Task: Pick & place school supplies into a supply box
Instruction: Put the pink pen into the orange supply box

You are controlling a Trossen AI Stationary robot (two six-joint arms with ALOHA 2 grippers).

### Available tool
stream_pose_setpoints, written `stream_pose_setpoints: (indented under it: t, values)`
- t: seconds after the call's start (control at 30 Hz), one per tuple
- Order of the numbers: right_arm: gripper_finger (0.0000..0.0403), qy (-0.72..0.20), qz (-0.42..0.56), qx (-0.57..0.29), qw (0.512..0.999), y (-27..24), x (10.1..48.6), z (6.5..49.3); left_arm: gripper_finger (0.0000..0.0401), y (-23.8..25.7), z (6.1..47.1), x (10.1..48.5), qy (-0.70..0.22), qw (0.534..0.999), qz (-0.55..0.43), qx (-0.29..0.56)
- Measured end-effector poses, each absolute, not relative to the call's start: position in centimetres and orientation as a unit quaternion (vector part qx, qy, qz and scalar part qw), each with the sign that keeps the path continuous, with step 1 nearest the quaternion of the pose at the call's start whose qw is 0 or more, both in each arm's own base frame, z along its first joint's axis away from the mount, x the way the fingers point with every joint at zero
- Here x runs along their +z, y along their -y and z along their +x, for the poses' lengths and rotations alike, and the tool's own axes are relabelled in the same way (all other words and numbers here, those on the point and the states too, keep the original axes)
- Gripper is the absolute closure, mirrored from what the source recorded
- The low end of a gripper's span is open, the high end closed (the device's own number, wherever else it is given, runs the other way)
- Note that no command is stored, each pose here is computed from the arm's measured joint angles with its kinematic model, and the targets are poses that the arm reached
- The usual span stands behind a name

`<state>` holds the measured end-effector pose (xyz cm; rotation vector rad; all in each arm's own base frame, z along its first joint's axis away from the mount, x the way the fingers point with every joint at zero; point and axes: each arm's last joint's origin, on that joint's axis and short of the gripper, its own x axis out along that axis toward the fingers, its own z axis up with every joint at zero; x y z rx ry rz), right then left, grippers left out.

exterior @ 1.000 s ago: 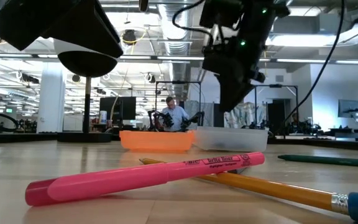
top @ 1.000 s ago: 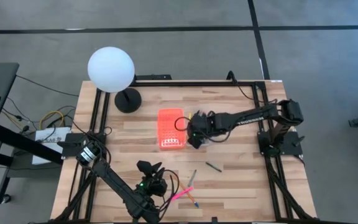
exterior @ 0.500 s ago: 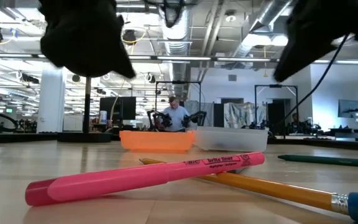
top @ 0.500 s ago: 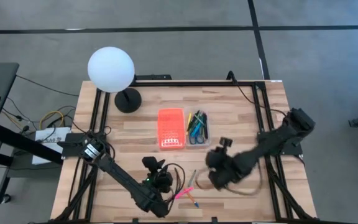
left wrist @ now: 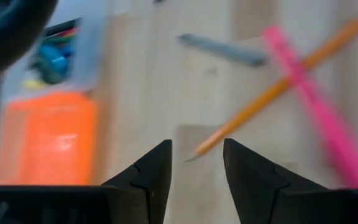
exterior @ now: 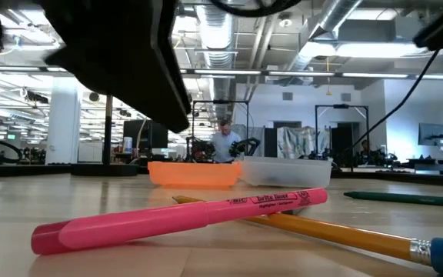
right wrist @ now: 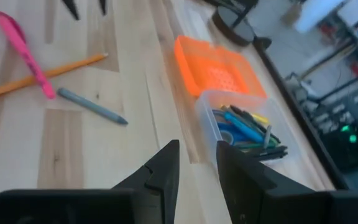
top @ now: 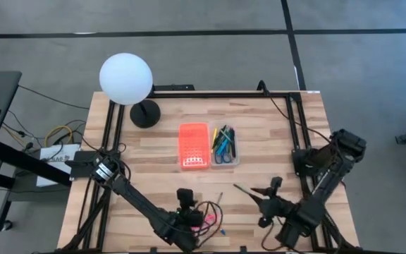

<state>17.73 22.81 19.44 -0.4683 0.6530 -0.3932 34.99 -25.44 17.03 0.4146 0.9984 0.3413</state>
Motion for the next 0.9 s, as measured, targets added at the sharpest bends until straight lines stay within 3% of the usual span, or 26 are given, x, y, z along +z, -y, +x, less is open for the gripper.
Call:
stream_pose_setpoints:
  t: [0.3, 0.9]
  values:
    - [0.0303, -0.296, -0.27, -0.201, 0.894, -22.5, 19.3, 15.5, 0.0262, 27.1, 36.5, 17.3, -0.45, 0.882, 0.123, 0.068]
    - [0.0303, -0.284, -0.272, -0.228, 0.891, -21.6, 19.7, 15.0, 0.0262, 27.1, 37.2, 16.5, -0.425, 0.898, 0.026, 0.113]
